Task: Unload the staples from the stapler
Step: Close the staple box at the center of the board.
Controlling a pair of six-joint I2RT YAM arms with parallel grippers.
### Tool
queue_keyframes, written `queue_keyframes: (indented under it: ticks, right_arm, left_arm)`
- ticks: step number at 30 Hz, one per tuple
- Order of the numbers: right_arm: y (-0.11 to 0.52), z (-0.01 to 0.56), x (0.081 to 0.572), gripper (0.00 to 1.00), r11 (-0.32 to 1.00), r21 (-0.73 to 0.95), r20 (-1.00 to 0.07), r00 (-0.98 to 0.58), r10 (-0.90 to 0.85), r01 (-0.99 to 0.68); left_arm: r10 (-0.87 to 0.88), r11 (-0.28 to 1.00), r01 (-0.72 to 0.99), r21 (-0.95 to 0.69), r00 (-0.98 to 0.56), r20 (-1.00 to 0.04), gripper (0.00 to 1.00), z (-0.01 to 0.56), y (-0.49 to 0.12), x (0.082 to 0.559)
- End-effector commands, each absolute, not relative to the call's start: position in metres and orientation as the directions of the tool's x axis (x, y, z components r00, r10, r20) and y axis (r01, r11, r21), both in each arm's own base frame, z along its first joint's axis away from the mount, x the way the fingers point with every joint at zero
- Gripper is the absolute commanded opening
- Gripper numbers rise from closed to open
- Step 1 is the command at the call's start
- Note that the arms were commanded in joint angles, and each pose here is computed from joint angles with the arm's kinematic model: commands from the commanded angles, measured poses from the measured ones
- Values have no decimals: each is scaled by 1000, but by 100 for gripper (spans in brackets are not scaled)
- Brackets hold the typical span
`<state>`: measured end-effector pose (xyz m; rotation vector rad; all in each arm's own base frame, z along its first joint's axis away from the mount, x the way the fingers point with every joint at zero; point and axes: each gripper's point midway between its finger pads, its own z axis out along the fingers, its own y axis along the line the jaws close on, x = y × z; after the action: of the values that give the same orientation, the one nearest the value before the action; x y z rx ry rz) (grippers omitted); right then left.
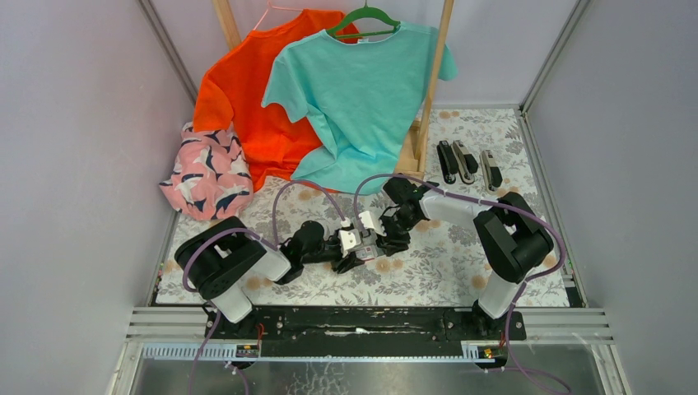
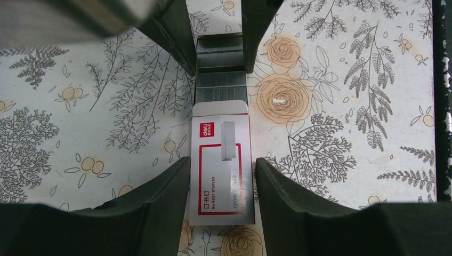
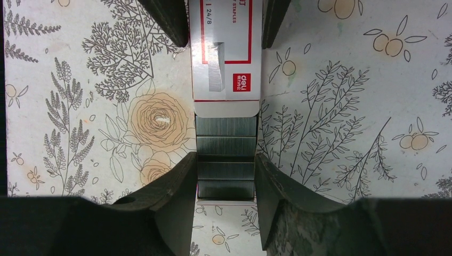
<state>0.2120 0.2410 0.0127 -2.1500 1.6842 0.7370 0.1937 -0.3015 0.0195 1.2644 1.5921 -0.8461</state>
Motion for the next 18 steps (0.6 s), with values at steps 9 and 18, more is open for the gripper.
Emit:
queue_keyframes:
  ticks: [9,18]
  right_arm:
    - [251,20,212,45,-258,89,-596,157,-788,-962]
    - [251,17,205,43,-303,92,-583,195,-788,-948]
  left_arm:
    - [389,227,974,17,-75,-918,55,8,-299,190]
    - [400,227,974,12,-82,-913,55,5,-300,191]
